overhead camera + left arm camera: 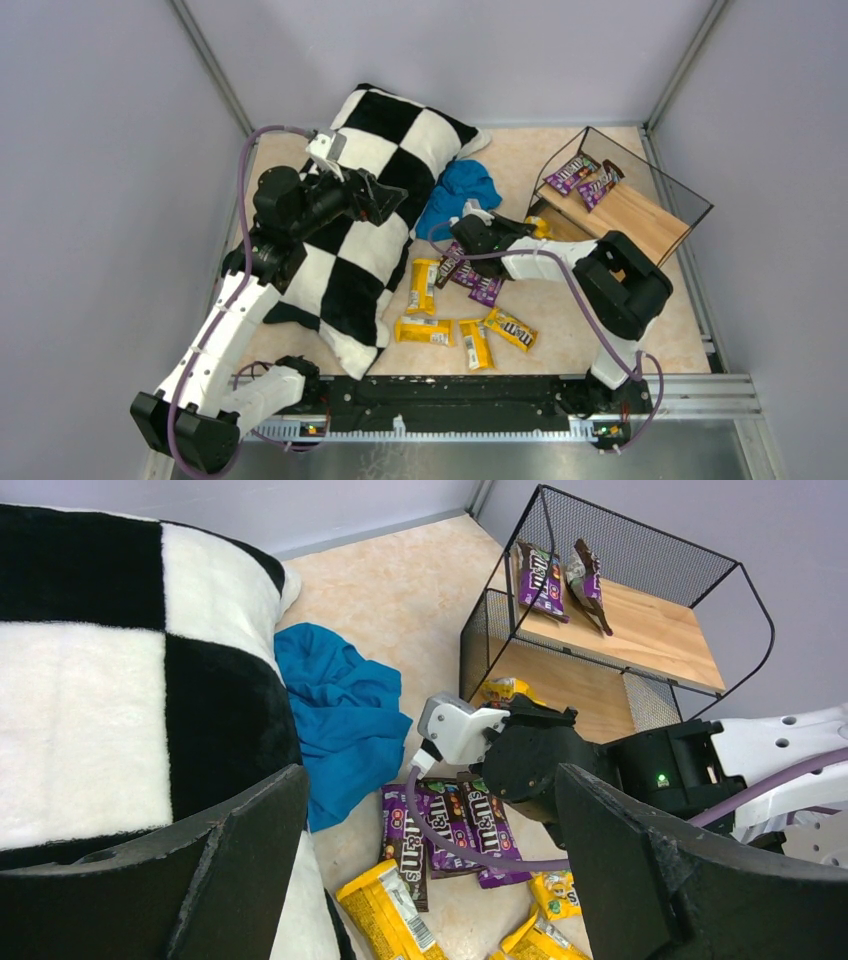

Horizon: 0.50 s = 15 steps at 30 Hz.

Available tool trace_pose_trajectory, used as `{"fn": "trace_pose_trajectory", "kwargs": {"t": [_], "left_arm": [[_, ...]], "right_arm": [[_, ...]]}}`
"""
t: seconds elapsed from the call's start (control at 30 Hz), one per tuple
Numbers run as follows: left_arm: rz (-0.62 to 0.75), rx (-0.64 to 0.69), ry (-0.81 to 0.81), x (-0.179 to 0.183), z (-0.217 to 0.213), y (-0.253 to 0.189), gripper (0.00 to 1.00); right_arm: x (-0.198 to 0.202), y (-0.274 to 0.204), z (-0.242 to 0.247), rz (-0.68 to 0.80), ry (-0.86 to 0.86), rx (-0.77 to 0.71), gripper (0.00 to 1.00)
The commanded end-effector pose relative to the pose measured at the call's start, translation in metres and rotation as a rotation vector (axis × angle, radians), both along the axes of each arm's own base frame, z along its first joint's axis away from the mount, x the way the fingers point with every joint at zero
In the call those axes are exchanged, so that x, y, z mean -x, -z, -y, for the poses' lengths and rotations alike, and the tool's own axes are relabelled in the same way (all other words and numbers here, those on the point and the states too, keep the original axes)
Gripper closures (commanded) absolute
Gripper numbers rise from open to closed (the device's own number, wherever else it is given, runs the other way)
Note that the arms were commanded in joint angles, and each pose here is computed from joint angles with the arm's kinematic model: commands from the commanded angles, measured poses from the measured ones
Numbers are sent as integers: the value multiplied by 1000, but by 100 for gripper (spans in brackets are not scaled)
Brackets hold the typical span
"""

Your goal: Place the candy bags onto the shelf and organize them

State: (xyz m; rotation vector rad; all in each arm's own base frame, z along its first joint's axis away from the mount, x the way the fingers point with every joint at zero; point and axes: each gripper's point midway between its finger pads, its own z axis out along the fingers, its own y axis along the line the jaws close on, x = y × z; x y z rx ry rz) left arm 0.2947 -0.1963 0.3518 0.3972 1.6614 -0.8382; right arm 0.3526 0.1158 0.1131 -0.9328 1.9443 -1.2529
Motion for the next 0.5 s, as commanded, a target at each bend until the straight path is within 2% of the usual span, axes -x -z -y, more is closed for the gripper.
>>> {"fn": "trace_pose_trajectory", "kwargs": {"t": [0.0,0.03,0.17,0.23,0.33,0.47], "left_arm": [[56,6,3,-1,1,-15,1],[56,6,3,-1,1,-15,1],[55,6,3,-1,1,-15,1],[53,5,3,-2,1,-14,1],[55,7,6,0,1,-15,1],[58,10,8,1,1,-16,1]], "right_arm": [[-13,5,-10,-33,-61,-51,100],[-12,8,-9,-45,-60,-56,99],[-9,19,-17,-108,-79,-151,70],[-7,19,-19,-130,-85,-188,64],[-8,19,-13,-129,-66,-206,63],[-13,20,-5,-127,-28,-218,67]]}}
